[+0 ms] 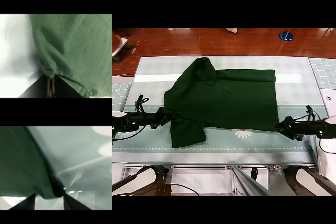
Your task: Fold the shirts.
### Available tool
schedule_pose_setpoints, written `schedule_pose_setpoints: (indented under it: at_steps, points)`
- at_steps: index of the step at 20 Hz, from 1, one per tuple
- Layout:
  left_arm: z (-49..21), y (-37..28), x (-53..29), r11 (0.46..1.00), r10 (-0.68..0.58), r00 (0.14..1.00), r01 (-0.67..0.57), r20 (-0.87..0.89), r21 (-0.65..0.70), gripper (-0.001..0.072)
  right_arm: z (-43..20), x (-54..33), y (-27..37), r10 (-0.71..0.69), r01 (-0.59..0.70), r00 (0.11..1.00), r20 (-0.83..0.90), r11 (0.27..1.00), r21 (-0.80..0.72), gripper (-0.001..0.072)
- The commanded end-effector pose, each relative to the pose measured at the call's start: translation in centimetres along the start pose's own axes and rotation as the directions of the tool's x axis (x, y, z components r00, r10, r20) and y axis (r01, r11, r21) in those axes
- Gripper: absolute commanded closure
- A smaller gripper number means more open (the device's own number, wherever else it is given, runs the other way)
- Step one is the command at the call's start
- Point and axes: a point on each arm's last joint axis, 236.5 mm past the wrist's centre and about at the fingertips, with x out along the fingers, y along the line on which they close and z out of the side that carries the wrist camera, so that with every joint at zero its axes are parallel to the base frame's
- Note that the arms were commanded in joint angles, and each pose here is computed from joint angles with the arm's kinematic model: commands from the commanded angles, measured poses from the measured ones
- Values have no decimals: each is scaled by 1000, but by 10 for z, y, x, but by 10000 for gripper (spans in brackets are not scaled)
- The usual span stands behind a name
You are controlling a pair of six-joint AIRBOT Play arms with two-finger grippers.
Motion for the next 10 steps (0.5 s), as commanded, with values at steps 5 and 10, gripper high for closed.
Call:
schedule_pose_setpoints:
  at_steps: [5,10]
  points:
    - [3,-12,-1,1000,-23,1000,23,1,18,683,43,26,66,12,-16,1000,-29,986,-168,666]
    - [73,-120,-76,955,-209,965,166,160,246,684,90,-67,198,156,-99,985,76,865,-491,683]
